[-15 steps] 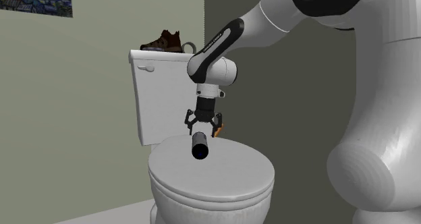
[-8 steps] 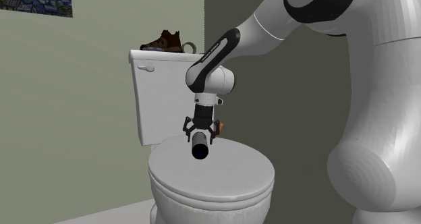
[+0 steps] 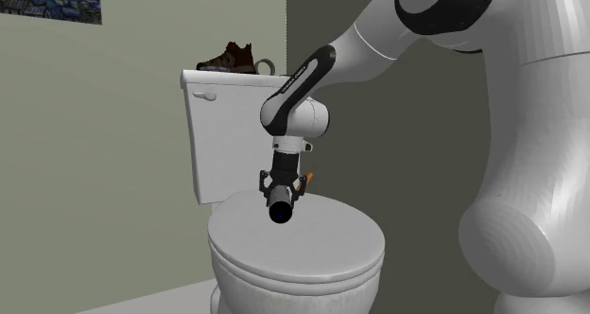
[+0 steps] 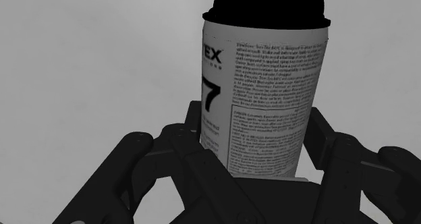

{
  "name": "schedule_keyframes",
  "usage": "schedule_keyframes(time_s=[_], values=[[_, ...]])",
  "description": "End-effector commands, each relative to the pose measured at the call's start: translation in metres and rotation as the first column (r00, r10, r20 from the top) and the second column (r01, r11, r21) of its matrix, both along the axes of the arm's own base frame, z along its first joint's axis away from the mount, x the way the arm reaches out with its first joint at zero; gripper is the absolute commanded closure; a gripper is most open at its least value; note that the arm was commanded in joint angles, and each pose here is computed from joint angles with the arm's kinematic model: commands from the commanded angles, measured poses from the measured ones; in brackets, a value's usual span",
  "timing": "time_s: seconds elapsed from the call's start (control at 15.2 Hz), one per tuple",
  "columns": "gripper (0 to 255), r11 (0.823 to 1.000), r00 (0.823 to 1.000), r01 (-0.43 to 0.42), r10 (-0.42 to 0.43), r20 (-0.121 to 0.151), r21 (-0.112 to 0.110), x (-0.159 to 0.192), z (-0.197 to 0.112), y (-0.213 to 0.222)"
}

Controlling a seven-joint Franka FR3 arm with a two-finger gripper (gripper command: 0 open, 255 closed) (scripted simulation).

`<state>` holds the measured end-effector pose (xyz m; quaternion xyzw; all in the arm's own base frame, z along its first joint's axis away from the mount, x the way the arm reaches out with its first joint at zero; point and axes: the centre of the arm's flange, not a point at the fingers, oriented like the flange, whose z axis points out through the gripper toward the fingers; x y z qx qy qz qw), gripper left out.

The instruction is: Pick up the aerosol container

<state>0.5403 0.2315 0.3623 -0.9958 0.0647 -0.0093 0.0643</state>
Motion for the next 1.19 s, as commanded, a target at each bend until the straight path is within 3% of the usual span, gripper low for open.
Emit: schedule_keyframes(time_s=[0.0, 0.26, 1.12], values=[[255, 1.000, 1.000, 0.000, 0.000, 0.000, 0.000, 0.000, 0.000, 0.000], [255, 1.000, 1.000, 0.000, 0.000, 0.000, 0.000, 0.000, 0.000, 0.001], [255, 1.000, 1.000, 0.000, 0.000, 0.000, 0.000, 0.000, 0.068, 0.001]])
